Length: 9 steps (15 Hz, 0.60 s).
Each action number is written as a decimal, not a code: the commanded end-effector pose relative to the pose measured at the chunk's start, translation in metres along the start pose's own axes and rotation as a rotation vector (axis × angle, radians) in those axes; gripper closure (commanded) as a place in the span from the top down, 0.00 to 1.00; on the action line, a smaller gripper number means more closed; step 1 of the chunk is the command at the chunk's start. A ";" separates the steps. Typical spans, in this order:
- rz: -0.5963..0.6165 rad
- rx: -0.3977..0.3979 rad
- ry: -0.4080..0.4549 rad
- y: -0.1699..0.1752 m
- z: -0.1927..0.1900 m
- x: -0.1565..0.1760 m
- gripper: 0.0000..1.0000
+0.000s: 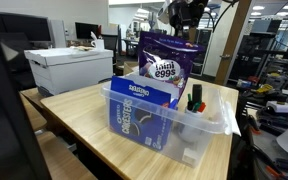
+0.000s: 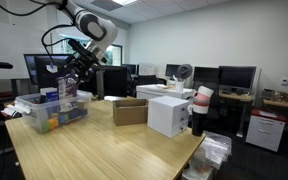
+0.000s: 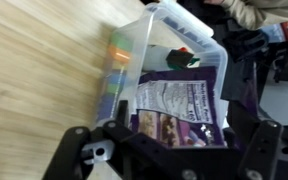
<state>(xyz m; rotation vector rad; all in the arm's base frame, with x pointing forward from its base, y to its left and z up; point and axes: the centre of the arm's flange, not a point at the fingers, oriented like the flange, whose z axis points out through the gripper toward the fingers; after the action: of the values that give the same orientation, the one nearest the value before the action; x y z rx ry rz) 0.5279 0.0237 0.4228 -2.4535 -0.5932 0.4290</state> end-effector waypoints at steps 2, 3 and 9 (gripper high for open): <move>0.064 -0.227 0.066 0.016 -0.003 -0.040 1.00; 0.075 -0.290 0.066 0.023 0.000 -0.047 1.00; 0.226 -0.518 0.160 0.060 0.007 -0.070 1.00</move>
<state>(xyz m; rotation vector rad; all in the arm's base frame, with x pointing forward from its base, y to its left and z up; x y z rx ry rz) 0.5074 -0.0377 0.4002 -2.9147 -0.5359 0.2465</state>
